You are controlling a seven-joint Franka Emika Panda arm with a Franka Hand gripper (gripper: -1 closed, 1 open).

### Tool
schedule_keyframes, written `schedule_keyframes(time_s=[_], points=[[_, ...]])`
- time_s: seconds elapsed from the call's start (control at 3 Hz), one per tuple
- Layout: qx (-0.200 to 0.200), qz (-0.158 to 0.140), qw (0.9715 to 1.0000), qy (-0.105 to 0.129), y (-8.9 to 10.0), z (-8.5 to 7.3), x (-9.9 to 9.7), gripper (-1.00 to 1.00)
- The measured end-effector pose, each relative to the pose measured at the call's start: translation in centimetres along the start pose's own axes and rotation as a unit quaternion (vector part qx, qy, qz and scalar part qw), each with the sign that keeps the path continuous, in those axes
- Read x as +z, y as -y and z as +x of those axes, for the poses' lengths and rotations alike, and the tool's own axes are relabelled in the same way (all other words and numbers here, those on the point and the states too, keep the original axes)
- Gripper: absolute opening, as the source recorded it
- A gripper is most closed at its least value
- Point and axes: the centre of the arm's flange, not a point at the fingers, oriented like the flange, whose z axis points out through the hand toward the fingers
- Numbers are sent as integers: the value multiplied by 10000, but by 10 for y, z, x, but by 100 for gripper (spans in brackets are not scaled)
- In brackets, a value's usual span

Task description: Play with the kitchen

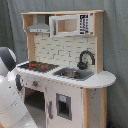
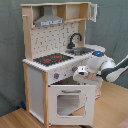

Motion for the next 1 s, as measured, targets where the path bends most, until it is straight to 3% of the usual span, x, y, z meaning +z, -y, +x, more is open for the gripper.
schedule_keyframes(time_s=[0.33,0.67,1.0], points=[[-6,15,10000,-9,1,0,0,-100],[-167,129,9998,-57,-1,-1,4,-100],[-468,325,9984,-64,9,3,15,-100]])
